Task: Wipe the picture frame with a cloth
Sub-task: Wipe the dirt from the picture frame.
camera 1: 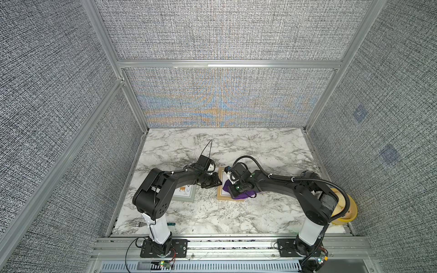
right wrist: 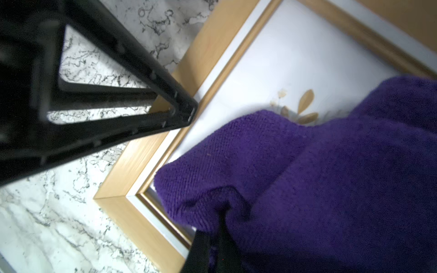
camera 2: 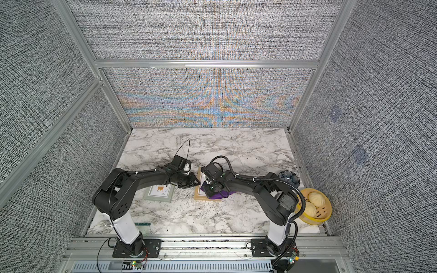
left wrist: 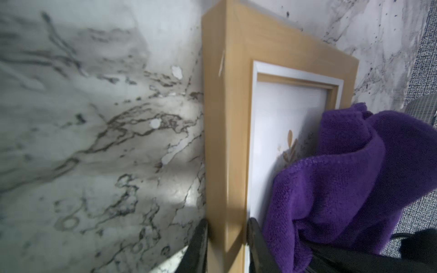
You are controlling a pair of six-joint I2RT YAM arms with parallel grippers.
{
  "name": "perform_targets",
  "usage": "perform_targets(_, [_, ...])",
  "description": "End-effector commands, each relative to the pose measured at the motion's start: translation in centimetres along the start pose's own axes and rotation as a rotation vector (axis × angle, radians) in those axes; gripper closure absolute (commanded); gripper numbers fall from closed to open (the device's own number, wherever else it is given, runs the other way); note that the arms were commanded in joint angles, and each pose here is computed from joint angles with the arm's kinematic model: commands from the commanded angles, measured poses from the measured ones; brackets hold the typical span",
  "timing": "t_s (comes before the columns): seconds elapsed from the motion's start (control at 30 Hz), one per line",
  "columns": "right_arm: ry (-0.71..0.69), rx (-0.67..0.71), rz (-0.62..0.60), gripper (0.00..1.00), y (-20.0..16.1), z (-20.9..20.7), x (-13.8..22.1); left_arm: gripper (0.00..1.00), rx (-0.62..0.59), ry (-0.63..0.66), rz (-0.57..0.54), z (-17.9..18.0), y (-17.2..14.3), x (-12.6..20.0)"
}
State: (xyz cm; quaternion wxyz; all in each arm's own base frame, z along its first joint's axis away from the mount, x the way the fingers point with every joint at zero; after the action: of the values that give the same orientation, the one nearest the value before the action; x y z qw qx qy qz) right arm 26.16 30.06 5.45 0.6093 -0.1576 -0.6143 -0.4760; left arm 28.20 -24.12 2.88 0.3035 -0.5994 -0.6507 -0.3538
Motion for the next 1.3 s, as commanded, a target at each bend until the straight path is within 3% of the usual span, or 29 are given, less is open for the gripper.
perform_targets(0.0, [-0.059, -0.029, 0.088, 1.0, -1.0, -0.9, -1.8, 0.92, 0.116, 0.342, 0.158, 7.0, -4.8, -0.3])
perform_targets(0.2, [-0.209, -0.214, 0.038, 1.0, 1.8, -4.7, -1.9, 0.92, 0.12, 0.337, 0.157, 7.0, -4.9, -0.4])
perform_targets(0.37, [-0.292, -0.254, 0.092, 1.0, 0.2, -6.6, -0.1, 0.92, 0.122, 0.341, 0.153, 7.0, -4.7, -0.3])
perform_targets(0.57, [-0.24, -0.191, 0.2, 1.0, -4.1, -4.1, 0.9, 0.92, 0.139, 0.35, 0.137, 7.0, -4.5, -0.1])
perform_targets(0.77, [-0.167, -0.174, 0.181, 1.0, -5.0, -2.4, 2.0, 0.92, 0.14, 0.36, 0.135, 7.0, -4.5, 0.0])
perform_targets(1.0, [-0.313, -0.238, 0.087, 1.0, -0.3, -7.3, 0.3, 0.92, 0.113, 0.357, 0.148, 7.0, -4.5, -0.1])
perform_targets(1.27, [-0.311, -0.297, -0.135, 1.0, 6.8, -8.9, 2.3, 0.91, 0.107, 0.351, 0.157, 6.9, -4.4, -0.4])
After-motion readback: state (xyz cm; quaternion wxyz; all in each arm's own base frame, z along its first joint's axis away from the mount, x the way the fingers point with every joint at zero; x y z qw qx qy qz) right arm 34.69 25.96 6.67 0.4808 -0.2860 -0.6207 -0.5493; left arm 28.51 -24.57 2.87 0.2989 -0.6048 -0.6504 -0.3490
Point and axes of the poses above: each gripper's point midway between its finger pads, its own x axis back along the fingers, its own z axis along the line the jaws close on, y = z × x, the point moved 3 cm from there along x, back along the fingers, and after that the axes turned 2 degrees about x, right-handed, at the moved point
